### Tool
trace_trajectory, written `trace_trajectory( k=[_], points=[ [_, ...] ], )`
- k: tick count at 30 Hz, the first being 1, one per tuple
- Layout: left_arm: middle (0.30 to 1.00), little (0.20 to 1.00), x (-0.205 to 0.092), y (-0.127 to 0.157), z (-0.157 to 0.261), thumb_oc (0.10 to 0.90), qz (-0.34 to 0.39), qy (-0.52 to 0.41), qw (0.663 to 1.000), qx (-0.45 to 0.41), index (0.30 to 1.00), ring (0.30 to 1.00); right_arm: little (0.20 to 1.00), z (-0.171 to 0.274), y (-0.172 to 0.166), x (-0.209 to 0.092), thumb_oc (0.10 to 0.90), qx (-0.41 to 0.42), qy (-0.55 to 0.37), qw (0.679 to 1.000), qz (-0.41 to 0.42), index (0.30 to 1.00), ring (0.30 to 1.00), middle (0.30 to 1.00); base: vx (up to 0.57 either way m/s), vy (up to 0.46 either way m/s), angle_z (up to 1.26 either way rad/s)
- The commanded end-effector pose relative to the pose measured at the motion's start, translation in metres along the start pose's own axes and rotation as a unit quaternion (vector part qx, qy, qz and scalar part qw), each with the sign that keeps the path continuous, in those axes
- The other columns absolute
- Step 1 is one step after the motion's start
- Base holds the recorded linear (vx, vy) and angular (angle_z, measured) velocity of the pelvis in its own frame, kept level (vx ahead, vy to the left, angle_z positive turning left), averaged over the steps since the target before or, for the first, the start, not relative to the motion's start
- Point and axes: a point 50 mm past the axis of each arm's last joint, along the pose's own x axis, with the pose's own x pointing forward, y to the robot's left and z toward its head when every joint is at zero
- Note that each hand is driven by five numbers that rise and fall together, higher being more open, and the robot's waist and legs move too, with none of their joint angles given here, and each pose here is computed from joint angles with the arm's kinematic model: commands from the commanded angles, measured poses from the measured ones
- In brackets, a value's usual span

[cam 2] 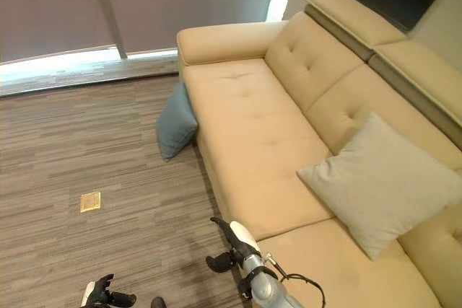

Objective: Pick up all the scattered cushions and arrange them neatly on the sofa.

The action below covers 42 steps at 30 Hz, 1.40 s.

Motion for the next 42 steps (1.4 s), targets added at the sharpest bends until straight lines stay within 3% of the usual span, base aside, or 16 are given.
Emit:
trace_trajectory(
  k=[1,9,17,25,34,38,42],
  points=[
    [0.900,0.900,-0.004,-0.006,-0.011,0.800,-0.012,0.009,0.999,0.043,0.900,0.900,0.900,0.036,-0.001,0.016,0.800,-0.019,-0.080,0.997,-0.007,0.900,0.900,0.900,-0.03,0.218,0.08],
    [0.900,0.900,0.004,0.003,0.012,0.800,-0.013,-0.042,0.994,0.099,0.900,0.900,0.900,0.033,-0.005,0.018,0.800,-0.029,-0.071,0.997,-0.013,0.900,0.900,0.900,0.00,0.239,0.21],
    [0.900,0.900,0.009,0.011,0.019,0.800,-0.012,-0.059,0.984,0.168,0.900,0.900,0.900,0.015,0.003,0.007,0.800,-0.001,-0.032,0.999,-0.022,0.900,0.900,0.900,0.09,0.069,1.07],
    [0.900,0.900,0.008,0.008,0.020,0.800,-0.025,-0.061,0.982,0.177,0.900,0.900,0.900,0.008,0.011,0.005,0.800,-0.003,-0.014,1.000,-0.012,0.900,0.900,0.900,0.25,0.037,0.44],
    [0.900,0.900,-0.004,-0.016,-0.002,0.800,-0.071,-0.044,0.973,0.214,0.900,0.900,0.900,-0.017,0.014,-0.010,0.800,-0.012,0.031,0.999,-0.001,0.900,0.900,0.900,0.40,0.014,0.39],
    [0.900,0.900,0.001,-0.009,0.018,0.800,-0.044,-0.079,0.976,0.196,0.900,0.900,0.900,-0.011,-0.004,-0.004,0.800,-0.032,0.009,0.999,-0.026,0.900,0.900,0.900,0.29,-0.018,0.21],
    [0.900,0.900,0.002,-0.005,0.022,0.800,-0.024,-0.085,0.981,0.174,0.900,0.900,0.900,-0.017,0.000,-0.006,0.800,-0.039,0.022,0.999,-0.013,0.900,0.900,0.900,0.29,0.117,-0.88]
  ],
)
